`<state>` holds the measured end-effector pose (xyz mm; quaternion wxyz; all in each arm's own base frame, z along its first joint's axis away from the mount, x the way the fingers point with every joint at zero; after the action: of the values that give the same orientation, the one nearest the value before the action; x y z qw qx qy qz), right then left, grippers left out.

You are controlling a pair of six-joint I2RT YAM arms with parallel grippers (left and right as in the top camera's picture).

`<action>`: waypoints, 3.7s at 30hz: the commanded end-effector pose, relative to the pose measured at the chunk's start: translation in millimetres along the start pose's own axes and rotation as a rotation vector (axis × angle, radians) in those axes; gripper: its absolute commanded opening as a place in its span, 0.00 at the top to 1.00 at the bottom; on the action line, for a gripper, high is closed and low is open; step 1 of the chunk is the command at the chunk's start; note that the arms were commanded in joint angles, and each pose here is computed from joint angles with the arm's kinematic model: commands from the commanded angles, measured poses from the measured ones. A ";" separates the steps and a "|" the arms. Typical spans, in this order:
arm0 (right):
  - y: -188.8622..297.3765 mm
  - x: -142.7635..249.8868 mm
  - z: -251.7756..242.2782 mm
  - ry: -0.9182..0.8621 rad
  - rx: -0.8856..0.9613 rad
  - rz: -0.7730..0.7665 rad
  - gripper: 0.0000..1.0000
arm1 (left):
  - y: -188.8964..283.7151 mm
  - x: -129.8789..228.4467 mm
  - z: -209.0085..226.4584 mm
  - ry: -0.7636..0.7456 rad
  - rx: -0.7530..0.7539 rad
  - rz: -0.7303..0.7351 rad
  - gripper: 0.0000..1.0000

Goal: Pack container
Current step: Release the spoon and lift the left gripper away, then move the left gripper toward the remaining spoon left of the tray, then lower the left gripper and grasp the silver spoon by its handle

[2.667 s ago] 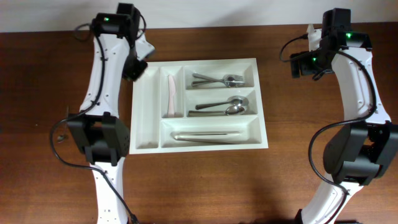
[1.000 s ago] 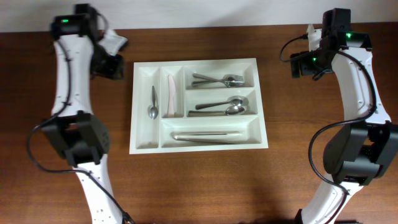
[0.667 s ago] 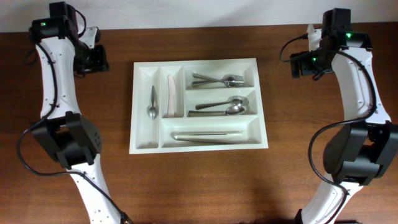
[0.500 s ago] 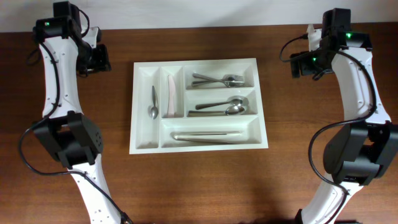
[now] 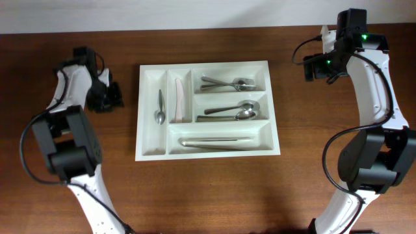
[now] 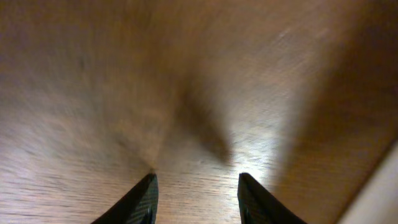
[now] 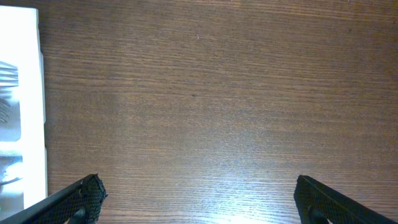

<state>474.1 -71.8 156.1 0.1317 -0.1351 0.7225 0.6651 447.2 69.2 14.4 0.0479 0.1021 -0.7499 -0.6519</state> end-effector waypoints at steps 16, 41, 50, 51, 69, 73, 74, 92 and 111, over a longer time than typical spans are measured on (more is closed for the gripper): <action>9.7 -3.7 0.8 0.010 0.004 -0.023 0.01 | 210.2 9.4 -15.9 0.110 -0.010 -0.597 0.31; 9.7 -3.6 0.8 0.010 0.004 -0.023 0.01 | 124.3 120.3 68.9 1.198 -0.077 -0.356 0.01; 9.7 -3.7 0.8 0.010 0.004 -0.023 0.01 | 128.8 136.4 119.2 1.240 -0.108 -0.353 0.05; 9.7 -3.6 0.8 0.010 0.004 -0.023 0.01 | 129.6 137.3 123.1 1.245 -0.110 -0.356 0.06; 9.7 -3.7 0.8 0.010 0.004 -0.023 0.01 | 79.4 131.8 148.1 1.132 -0.072 -0.490 0.21; 9.7 -3.7 0.8 0.010 0.004 -0.023 0.01 | 73.0 130.4 152.0 1.122 -0.060 -0.526 0.16; 9.7 -3.6 0.8 0.010 0.004 -0.023 0.01 | 71.4 130.0 152.6 1.120 -0.058 -0.535 0.13; 9.7 -3.7 0.8 0.010 0.004 -0.023 0.01 | 57.8 115.0 166.2 1.063 -0.051 -0.744 0.00; 9.7 -3.7 0.8 0.010 0.004 -0.023 0.01 | 10.7 111.1 174.2 1.070 -0.055 -0.684 0.58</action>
<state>474.0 -71.9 156.0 0.1319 -0.1347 0.7226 0.6650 313.7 224.0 15.7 0.1781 0.6666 -0.5210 -0.5025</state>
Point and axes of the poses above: each gripper's point midway between its finger pads, its own y axis back along the fingers, its own z axis along the line the jaws close on, x = y × z, the point moved 1 cm from there along y, back along the fingers, and after that the axes turned 4 degrees about -y, right-handed, at the moved point
